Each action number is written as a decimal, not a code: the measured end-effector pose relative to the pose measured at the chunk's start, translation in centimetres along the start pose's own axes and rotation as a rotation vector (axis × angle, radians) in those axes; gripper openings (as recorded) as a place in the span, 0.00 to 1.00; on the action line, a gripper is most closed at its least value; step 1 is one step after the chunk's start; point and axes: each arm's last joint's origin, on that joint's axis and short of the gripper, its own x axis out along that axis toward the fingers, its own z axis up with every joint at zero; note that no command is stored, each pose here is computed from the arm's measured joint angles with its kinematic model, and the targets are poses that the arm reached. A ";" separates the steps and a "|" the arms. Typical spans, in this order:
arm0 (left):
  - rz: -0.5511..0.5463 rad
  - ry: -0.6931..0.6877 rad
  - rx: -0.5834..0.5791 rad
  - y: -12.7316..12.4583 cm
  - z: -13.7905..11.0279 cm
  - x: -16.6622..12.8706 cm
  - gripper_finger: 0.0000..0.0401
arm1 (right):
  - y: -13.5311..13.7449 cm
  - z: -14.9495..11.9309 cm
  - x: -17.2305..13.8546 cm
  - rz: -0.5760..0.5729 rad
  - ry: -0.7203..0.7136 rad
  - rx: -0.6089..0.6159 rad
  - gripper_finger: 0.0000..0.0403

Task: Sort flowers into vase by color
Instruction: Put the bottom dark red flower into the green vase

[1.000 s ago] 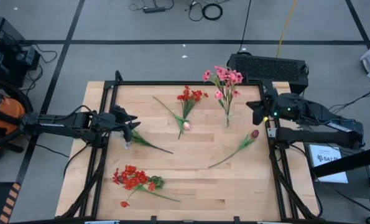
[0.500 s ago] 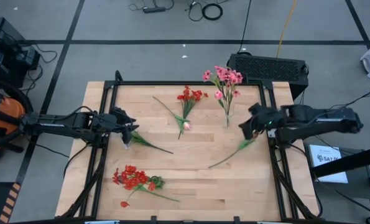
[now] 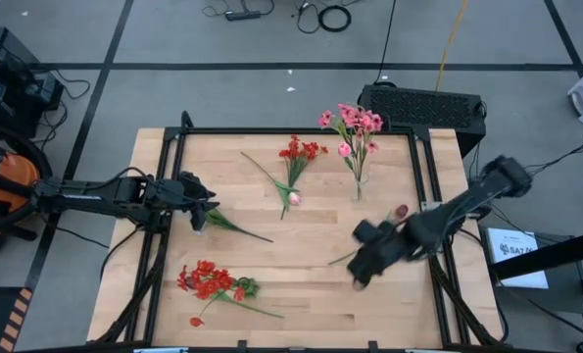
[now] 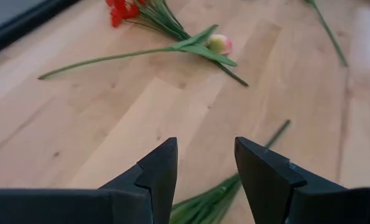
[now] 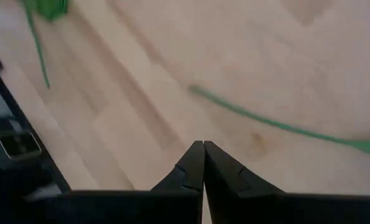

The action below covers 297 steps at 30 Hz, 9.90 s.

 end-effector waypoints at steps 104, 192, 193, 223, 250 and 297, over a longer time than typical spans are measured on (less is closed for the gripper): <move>-0.052 0.076 0.016 0.0 -0.5 0.0 0.42 | 17.7 -8.8 11.7 -0.430 0.425 -0.485 0.15; -0.056 0.067 0.014 -0.1 -0.4 0.0 0.42 | 15.2 -3.3 5.3 -0.244 0.134 -0.532 0.00; -0.055 0.067 0.014 0.0 -0.4 0.0 0.42 | 15.4 -3.4 4.9 -0.235 0.075 -0.544 0.00; -0.068 0.042 0.054 -0.2 -0.2 0.0 0.42 | 4.2 1.1 8.8 0.415 -1.138 -0.313 0.00; -0.059 0.040 0.056 -0.1 -0.2 0.0 0.42 | 10.3 12.2 10.2 0.969 -1.249 -0.724 0.00; -0.098 0.055 0.061 -0.2 -0.2 0.0 0.42 | 13.2 13.8 15.5 0.883 -0.737 -0.683 0.15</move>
